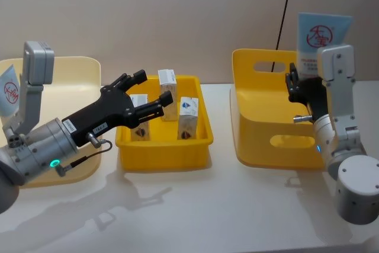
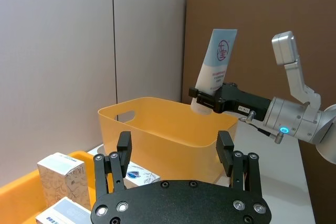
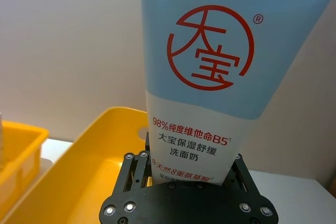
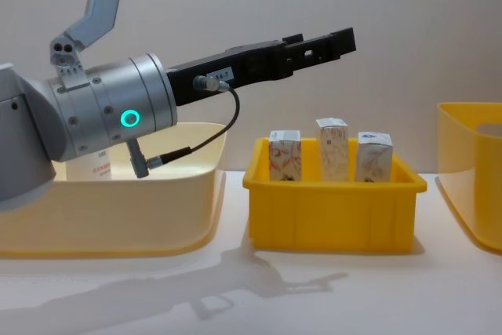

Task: Bimanual collaborative sorting of washing and personal care products

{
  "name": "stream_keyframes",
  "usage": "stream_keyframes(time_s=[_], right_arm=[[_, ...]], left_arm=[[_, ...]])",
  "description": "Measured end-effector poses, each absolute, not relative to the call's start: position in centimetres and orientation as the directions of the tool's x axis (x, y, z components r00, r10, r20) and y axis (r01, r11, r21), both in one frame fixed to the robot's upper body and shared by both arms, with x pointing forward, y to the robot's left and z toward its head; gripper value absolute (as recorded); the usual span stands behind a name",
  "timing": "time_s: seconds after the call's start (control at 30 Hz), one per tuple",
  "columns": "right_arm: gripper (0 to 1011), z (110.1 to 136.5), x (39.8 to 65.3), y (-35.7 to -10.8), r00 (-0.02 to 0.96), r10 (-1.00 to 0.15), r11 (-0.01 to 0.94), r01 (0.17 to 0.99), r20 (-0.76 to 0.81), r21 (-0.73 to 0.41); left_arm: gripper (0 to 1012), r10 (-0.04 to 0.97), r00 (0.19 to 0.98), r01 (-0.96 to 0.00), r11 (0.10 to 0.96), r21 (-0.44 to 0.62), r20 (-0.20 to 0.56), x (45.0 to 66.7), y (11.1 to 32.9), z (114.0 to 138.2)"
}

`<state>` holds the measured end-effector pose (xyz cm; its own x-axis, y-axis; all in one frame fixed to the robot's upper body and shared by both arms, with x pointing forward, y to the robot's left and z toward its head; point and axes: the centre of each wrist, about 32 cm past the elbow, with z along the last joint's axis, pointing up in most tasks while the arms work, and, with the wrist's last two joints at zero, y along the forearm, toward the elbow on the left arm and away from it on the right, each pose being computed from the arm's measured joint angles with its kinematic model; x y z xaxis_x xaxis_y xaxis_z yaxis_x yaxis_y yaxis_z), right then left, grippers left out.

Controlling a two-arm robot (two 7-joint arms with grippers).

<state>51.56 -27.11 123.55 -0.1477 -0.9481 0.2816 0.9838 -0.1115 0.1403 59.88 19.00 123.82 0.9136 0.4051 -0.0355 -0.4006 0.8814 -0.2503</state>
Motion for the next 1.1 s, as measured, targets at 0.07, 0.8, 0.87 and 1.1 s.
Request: stream_keyframes(time_s=[0.07, 0.8, 0.87, 1.1], right_arm=[[532, 123.5, 51.6, -27.2, -0.158, -0.945, -0.127, 0.984, 0.285, 0.127], [532, 122.9, 52.4, -26.4, -0.169, -0.945, -0.178, 0.984, 0.280, -0.007], [532, 122.9, 52.4, -26.2, -0.169, -0.946, -0.179, 0.984, 0.278, -0.014], [532, 122.7, 52.6, -25.8, -0.165, -0.948, -0.183, 0.982, 0.271, -0.042]], left_arm=[[1004, 0.405, 0.914, -0.401, 0.881, -0.250, -0.036, 59.9, 19.0, 123.8], [1004, 0.405, 0.914, -0.401, 0.881, -0.250, -0.035, 59.9, 19.0, 123.8], [1003, 0.405, 0.914, -0.401, 0.881, -0.250, -0.035, 59.9, 19.0, 123.8], [1003, 0.405, 0.914, -0.401, 0.881, -0.250, -0.035, 59.9, 19.0, 123.8]])
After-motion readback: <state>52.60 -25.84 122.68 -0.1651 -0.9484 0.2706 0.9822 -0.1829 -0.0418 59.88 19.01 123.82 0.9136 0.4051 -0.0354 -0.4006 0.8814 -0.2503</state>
